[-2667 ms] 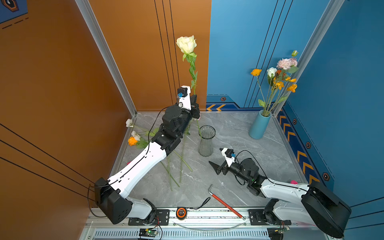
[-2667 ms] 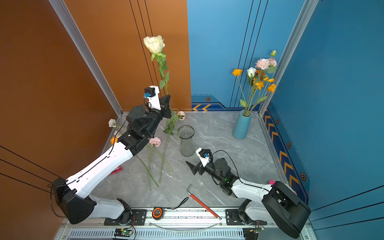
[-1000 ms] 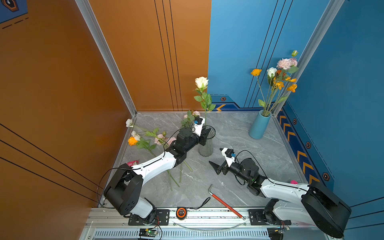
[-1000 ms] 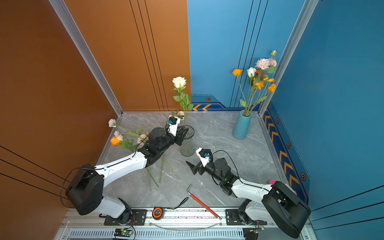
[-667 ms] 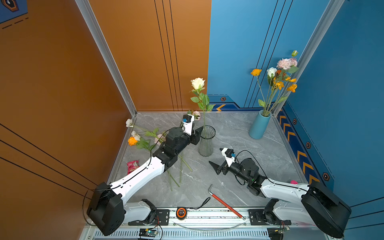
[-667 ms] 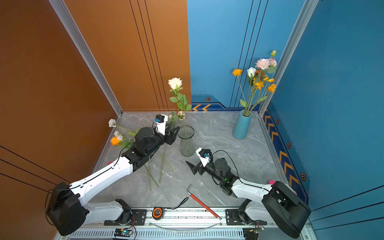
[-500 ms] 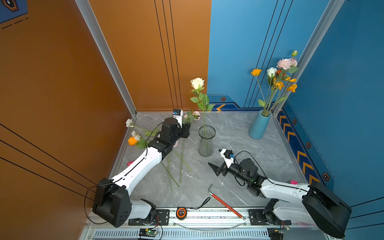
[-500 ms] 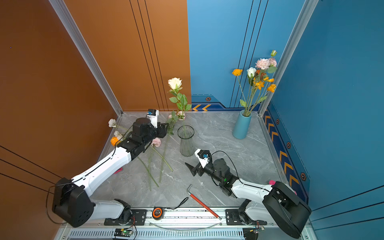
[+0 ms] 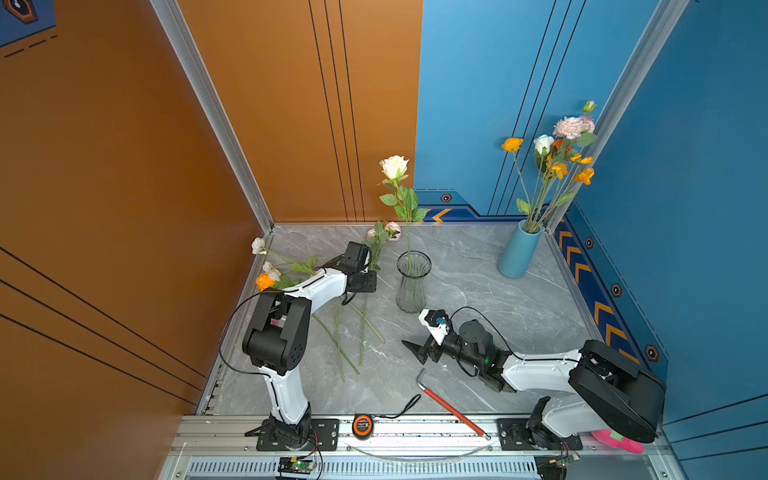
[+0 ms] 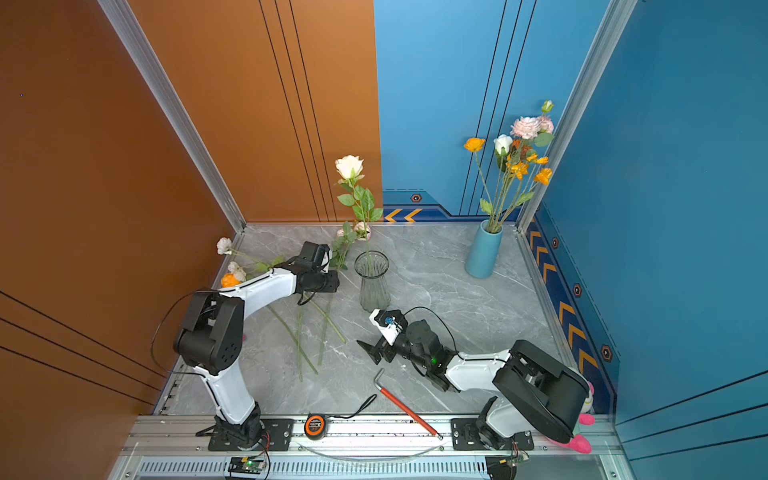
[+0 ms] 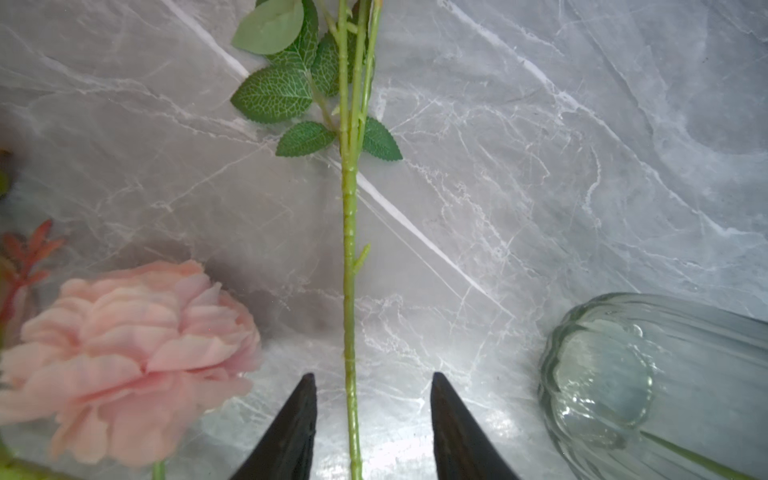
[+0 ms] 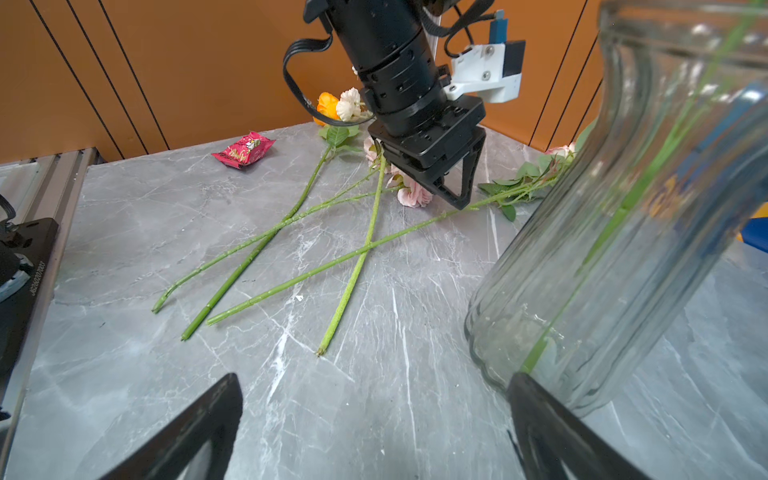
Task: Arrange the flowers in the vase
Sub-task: 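Close the left gripper on the pink rose stems in the pile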
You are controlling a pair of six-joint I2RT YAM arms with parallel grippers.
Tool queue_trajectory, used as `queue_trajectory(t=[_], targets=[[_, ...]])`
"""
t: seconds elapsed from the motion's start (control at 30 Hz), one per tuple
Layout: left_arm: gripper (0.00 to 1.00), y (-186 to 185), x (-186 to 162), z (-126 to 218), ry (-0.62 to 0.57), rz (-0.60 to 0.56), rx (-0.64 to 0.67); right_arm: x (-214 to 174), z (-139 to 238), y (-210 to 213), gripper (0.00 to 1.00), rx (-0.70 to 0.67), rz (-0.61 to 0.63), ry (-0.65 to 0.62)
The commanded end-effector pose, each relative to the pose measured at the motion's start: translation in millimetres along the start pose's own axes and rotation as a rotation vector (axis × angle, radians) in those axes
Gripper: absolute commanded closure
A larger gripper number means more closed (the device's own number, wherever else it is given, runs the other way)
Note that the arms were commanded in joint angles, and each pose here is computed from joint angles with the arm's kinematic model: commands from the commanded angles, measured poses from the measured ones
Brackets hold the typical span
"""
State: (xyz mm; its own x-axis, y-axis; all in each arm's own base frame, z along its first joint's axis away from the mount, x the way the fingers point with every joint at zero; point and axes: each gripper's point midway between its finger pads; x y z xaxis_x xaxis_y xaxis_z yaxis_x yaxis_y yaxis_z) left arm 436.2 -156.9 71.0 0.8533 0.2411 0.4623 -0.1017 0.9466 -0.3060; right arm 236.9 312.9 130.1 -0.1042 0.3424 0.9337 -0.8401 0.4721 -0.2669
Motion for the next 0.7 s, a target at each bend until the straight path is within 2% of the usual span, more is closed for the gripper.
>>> queue_trajectory(t=[0.0,0.23,0.53,0.67], targets=[[0.55,-0.4,5.1,-6.5,0.022,0.020,-0.003,26.4,-2.2,-3.7,0.00,-0.012,0.002,-0.077],[0.62,6.2,2.4,-22.5,0.043,0.018,0.038,23.8,-1.5,-6.1,0.00,-0.027,0.020,-0.059],[0.64,17.7,-7.1,-38.4,0.079,-0.001,0.085,21.5,-2.1,-7.6,0.00,-0.033,0.031,-0.046],[0.72,19.4,-8.6,-44.1,0.090,-0.002,0.091,21.7,-1.6,-8.4,0.00,-0.036,0.035,-0.044]])
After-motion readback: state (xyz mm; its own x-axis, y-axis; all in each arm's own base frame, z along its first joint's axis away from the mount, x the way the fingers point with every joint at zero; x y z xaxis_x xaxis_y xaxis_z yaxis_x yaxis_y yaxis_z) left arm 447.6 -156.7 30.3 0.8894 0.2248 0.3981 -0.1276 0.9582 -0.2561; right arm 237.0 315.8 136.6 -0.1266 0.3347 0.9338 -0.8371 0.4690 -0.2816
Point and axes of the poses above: each gripper's point midway between its finger pads, its own z axis back along the fingers, its own y axis along the line the jaws close on, x = y × z, and after that the axes turned 14 degrees about z, right-handed
